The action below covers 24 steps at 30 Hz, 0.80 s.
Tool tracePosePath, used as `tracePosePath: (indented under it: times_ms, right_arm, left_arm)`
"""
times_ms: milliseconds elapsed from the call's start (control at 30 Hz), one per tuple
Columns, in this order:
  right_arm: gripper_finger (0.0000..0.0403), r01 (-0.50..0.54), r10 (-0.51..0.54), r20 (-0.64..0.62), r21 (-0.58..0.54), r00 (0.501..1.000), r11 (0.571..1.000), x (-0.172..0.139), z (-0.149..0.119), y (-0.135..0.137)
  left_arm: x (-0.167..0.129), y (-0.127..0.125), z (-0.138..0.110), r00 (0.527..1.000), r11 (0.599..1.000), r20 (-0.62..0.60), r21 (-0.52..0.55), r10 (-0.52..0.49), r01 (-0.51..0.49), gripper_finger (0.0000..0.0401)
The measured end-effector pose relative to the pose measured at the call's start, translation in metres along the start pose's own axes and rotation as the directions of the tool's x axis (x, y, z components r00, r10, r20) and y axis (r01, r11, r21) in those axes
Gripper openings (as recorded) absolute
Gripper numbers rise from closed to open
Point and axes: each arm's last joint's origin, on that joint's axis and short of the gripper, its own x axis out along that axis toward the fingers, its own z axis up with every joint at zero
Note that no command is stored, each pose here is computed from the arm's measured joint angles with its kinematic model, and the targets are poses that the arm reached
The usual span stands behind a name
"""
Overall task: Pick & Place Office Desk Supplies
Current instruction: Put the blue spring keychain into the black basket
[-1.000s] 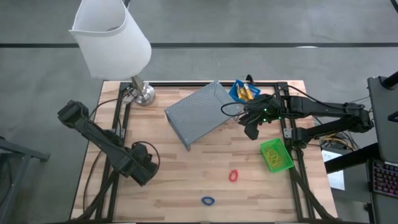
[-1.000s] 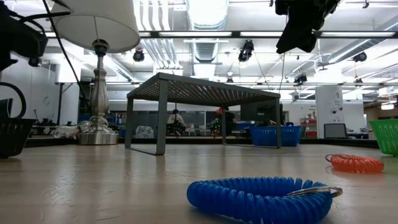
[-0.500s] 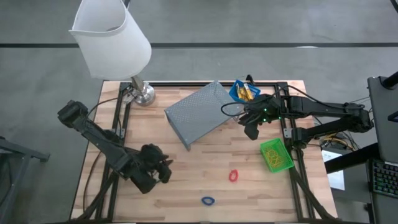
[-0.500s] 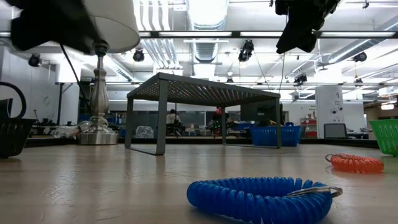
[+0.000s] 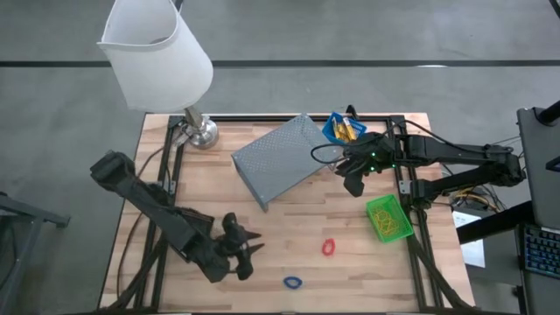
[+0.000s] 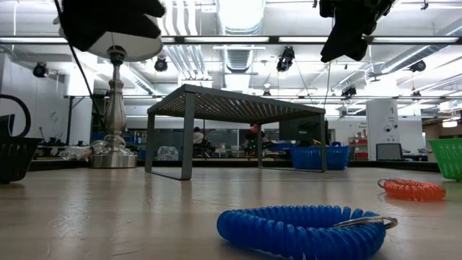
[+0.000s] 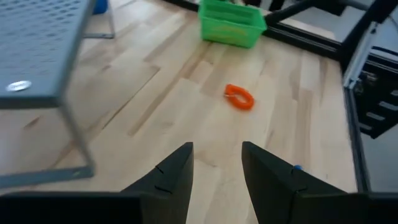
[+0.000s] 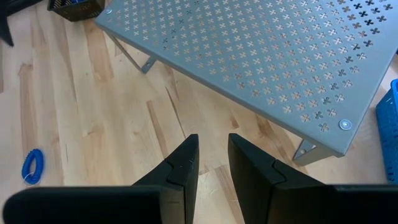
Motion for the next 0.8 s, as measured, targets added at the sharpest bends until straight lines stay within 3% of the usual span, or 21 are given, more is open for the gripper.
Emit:
tracePosePath:
  times_ms: [433, 600, 800]
  right_arm:
    - [0.0084, 0.0, 0.0, 0.0, 0.0, 1.0, 1.0, 0.0, 0.0, 0.0]
    - [0.0084, 0.0, 0.0, 0.0, 0.0, 1.0, 1.0, 0.0, 0.0, 0.0]
    - [0.0084, 0.0, 0.0, 0.0, 0.0, 1.0, 1.0, 0.0, 0.0, 0.0]
  left_arm:
    - [0.031, -0.03, -0.021, 0.982, 0.981, 0.045, 0.066, -0.185, 0.182, 0.0143]
    - [0.04, -0.038, -0.029, 0.957, 0.949, 0.029, 0.139, -0.289, 0.282, 0.0143]
    - [0.057, -0.051, -0.039, 0.933, 0.925, 0.021, 0.138, -0.36, 0.354, 0.0143]
